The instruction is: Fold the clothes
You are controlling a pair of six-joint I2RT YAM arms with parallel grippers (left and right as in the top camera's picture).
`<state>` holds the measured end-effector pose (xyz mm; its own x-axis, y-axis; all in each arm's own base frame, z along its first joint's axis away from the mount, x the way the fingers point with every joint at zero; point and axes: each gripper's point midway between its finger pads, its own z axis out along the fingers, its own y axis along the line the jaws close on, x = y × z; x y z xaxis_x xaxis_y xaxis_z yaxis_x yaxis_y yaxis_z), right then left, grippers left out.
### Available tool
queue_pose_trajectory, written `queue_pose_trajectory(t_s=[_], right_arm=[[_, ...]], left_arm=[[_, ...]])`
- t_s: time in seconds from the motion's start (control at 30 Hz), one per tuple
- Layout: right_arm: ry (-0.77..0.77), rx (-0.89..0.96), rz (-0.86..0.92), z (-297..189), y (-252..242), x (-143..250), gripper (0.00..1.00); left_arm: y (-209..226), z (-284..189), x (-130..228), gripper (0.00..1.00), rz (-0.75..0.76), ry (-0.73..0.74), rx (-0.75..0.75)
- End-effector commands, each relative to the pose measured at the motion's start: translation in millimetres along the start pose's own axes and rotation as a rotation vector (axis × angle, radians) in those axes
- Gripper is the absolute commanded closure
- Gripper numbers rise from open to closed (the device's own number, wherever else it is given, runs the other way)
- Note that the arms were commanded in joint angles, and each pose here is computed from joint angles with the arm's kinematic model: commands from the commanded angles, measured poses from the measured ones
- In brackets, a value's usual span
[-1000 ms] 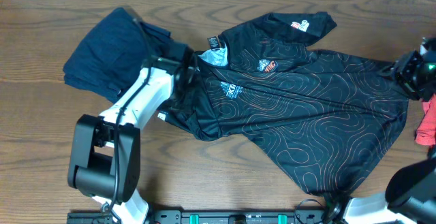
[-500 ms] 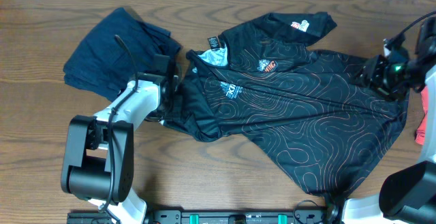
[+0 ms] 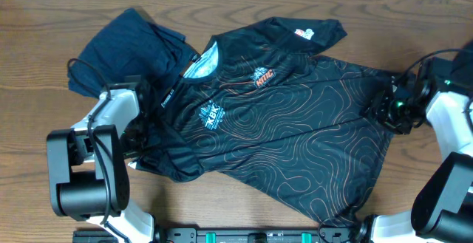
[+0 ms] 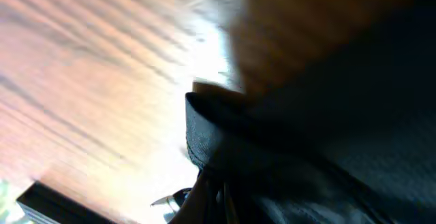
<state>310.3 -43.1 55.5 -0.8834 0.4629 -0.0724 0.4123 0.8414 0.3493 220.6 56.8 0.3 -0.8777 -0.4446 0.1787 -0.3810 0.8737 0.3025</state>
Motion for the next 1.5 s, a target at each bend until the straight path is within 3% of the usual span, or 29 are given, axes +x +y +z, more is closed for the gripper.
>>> queue_pose_trajectory(t_s=[0.0,0.07,0.1,0.17,0.23,0.37,0.53,0.67,0.8,0.9,0.97,1.03,1.2,1.47], right_arm=[[-0.046,0.048,0.038,9,-8,-4,0.46],[-0.089,0.112,0.094,16,-23,-7,0.48],[-0.101,0.174,0.15,20,-37,-4,0.54],[-0.114,0.278,0.269,26,-60,6,0.64],[-0.116,0.296,0.315,35,-68,14,0.74],[-0.099,0.32,0.395,57,-82,30,0.87],[-0.207,0.556,0.502,42,-136,19,0.96],[-0.283,0.563,0.485,16,-150,-17,0.96],[-0.356,0.499,0.479,-17,-154,-59,0.96],[-0.382,0.453,0.4,-39,-147,-84,0.85],[-0.353,0.363,0.319,-47,-126,-95,0.73],[-0.313,0.235,0.283,-53,-98,-98,0.66],[-0.215,-0.067,0.193,-61,-36,-91,0.63],[-0.093,-0.112,0.135,-53,-13,-62,0.61]], left_arm=[[6,-2,1,0.94,-0.033,-0.011,-0.019],[5,-4,1,0.85,-0.033,-0.015,-0.01],[3,-5,2,0.77,-0.034,-0.014,0.006],[0,-8,1,0.72,-0.036,-0.02,0.025],[-5,-14,0,0.59,-0.013,-0.027,0.065],[-12,-36,-3,0.47,-0.003,-0.058,0.138],[-15,-75,-4,0.39,0.017,-0.132,0.235],[-16,-101,-3,0.31,0.023,-0.215,0.304],[-19,-119,0,0.3,0.024,-0.272,0.373],[-27,-127,2,0.3,0.064,-0.298,0.417],[-37,-131,4,0.3,0.107,-0.302,0.453],[-49,-135,8,0.31,0.162,-0.307,0.482],[-69,-127,12,0.29,0.24,-0.321,0.469],[-84,-60,19,0.35,0.257,-0.173,0.417]])
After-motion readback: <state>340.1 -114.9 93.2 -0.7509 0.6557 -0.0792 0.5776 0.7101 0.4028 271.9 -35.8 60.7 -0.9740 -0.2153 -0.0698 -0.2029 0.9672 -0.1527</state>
